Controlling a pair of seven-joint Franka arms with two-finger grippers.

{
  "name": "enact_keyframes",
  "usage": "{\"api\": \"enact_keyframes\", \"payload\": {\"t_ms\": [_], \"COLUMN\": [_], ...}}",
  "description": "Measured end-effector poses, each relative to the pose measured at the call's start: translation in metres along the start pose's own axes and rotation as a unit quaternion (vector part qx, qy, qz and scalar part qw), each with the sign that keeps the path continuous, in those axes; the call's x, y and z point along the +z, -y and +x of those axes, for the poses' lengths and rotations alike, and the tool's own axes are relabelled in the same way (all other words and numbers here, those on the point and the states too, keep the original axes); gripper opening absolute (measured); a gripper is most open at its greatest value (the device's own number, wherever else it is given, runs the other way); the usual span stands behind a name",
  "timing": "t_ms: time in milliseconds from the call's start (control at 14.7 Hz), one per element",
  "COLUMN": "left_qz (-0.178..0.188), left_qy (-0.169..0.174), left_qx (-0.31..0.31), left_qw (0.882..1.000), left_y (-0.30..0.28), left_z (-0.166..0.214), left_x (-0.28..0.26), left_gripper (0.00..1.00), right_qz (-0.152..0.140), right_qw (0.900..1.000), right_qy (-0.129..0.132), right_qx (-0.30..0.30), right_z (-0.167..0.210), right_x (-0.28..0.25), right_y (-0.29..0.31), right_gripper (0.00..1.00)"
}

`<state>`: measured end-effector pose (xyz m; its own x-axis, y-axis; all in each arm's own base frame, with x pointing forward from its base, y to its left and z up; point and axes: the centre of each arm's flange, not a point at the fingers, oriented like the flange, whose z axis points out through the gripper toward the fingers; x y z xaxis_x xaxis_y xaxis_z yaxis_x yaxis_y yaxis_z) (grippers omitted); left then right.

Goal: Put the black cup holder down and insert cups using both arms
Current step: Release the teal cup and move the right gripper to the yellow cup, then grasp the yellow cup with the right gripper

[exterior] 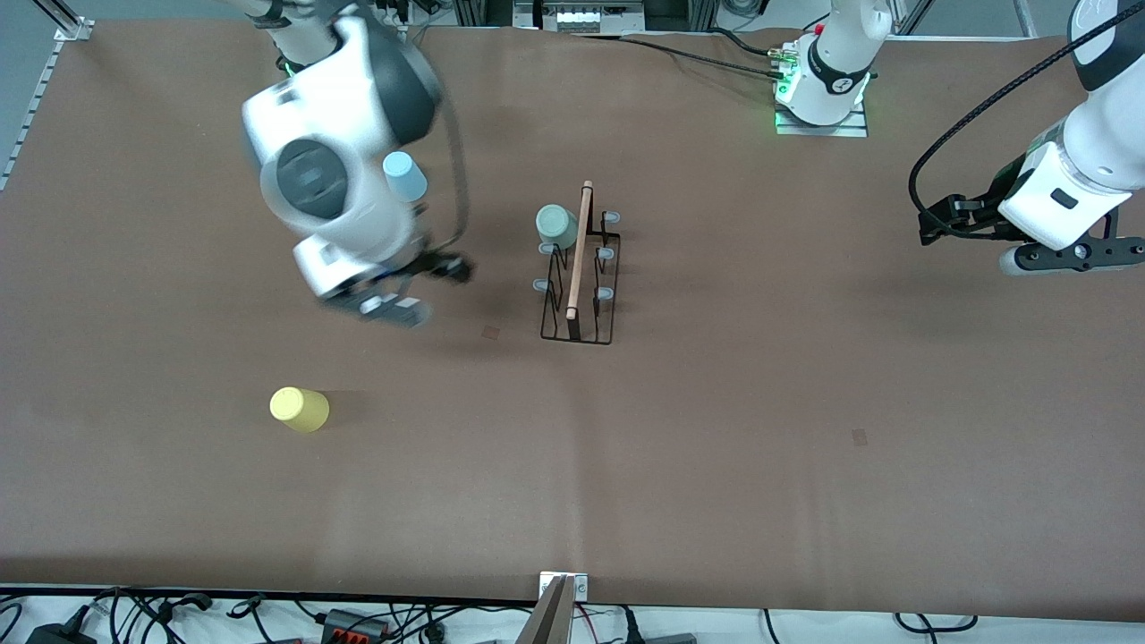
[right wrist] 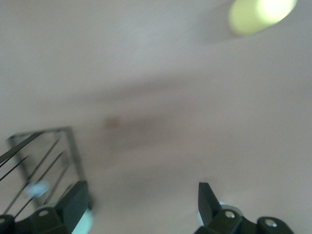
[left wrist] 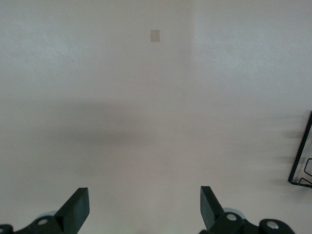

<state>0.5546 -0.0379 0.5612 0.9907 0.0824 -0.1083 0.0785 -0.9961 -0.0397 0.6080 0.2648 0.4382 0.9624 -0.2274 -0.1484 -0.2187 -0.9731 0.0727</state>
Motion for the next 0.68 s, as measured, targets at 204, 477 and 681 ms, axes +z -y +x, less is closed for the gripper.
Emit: {"api": "enact_keyframes", "payload": {"t_ms": [204, 477, 681], "left_qz": [0.0, 0.0, 0.0], "left_qy": [0.0, 0.0, 0.0], "left_qx": [0.0, 0.0, 0.0], "left_qw": [1.0, 1.0, 1.0], "left_y": [0.0, 0.0, 0.0], "left_z": [0.0, 0.0, 0.0], "left_x": [0.0, 0.0, 0.0], "left_gripper": [1.0, 1.0, 1.0], "right_qz": [-0.015, 0.002, 0.011], "right_qw": [1.0, 0.999, 0.999], "right_qy": [0.0, -0.02, -0.042], "right_qx": [0.015, 0.04, 0.016], "right_z": [0.064, 0.117, 0.143], "right_x": [0.026, 0.063, 0.091], "right_y": [-0.078, -0.132, -0.152], "right_gripper": [1.0, 1.0, 1.0]}}
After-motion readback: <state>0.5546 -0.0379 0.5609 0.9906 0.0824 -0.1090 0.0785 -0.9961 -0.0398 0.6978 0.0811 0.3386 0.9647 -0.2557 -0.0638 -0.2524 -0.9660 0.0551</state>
